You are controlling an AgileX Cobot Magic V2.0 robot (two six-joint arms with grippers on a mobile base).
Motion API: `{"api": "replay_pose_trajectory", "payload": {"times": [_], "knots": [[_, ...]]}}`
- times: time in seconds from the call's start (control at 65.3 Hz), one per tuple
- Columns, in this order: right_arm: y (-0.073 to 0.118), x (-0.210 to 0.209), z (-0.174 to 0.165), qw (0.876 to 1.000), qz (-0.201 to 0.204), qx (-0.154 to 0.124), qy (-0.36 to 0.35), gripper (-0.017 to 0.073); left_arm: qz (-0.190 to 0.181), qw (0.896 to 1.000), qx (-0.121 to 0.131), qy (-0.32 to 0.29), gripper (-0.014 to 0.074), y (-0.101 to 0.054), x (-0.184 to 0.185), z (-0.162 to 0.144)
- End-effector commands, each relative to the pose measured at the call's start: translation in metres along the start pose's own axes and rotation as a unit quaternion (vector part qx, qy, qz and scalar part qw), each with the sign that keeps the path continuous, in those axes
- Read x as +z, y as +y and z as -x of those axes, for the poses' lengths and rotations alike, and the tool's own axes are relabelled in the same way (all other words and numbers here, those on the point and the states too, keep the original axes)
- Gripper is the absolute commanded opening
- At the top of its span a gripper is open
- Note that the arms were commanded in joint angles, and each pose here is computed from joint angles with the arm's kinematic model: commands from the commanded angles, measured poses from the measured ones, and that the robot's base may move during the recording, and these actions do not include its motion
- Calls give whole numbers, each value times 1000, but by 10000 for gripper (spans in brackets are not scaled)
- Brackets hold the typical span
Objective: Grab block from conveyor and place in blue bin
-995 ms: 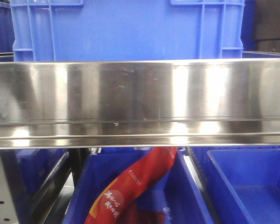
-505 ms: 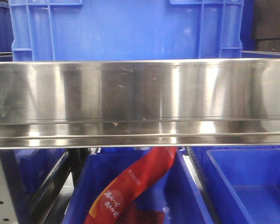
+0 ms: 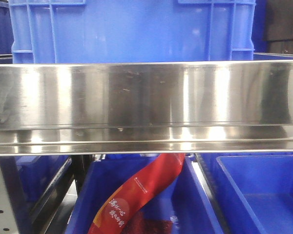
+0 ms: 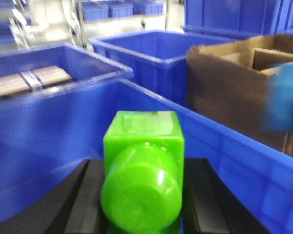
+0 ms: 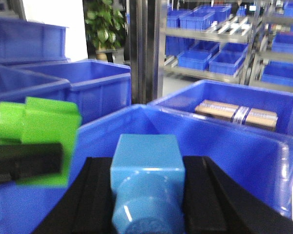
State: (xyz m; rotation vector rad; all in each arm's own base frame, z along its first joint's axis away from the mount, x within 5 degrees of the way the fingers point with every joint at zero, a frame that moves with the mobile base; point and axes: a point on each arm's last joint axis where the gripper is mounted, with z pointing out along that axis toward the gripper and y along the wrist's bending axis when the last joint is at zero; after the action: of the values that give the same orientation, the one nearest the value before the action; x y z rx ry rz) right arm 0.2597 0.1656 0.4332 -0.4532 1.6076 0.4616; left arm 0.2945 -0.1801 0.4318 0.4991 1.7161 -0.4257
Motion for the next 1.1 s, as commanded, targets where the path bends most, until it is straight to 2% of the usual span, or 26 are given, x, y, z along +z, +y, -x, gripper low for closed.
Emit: {"api": "replay_pose_trajectory", "payload": {"times": [0.0,0.107,0.168,0.184,0.245,0.291,0.321,0.413,0.475,0.658,0.857,0.98,1.087], "knots": [[0,14,1,1000,-1,-6,-6,-137,-5,1000,-7,-7,99,-2,5,4],[-1,25,-7,1000,-3,-6,4,25,-5,1000,-7,2,344,-2,8,0],[-4,29,-11,1000,-6,-2,12,198,-4,1000,-7,3,459,-2,9,0],[-4,29,-11,1000,-6,-2,12,253,-3,1000,-7,3,474,-1,9,0],[-8,31,-13,1000,-12,2,15,378,-3,1000,-7,3,508,-1,9,0],[-11,31,-13,1000,-17,2,14,438,-3,1000,-7,3,507,-1,9,0],[-13,31,-13,1000,-20,2,14,448,-3,1000,-7,3,504,-1,9,0],[-20,27,-10,999,-29,4,17,398,0,1000,-8,1,441,1,8,1],[-21,21,-7,999,-32,5,20,302,2,1000,-8,0,331,3,7,1],[-22,17,-6,999,-32,5,28,-166,14,1000,-10,-4,-116,11,5,2],[-27,-9,-2,999,-43,6,27,-160,32,999,-14,9,-111,23,-29,7],[-27,-36,-9,999,-49,6,10,-160,42,998,-18,-40,-111,22,-62,1],[-25,-63,-29,999,-52,6,7,-160,45,997,-25,-53,-111,19,-90,-19]]}}
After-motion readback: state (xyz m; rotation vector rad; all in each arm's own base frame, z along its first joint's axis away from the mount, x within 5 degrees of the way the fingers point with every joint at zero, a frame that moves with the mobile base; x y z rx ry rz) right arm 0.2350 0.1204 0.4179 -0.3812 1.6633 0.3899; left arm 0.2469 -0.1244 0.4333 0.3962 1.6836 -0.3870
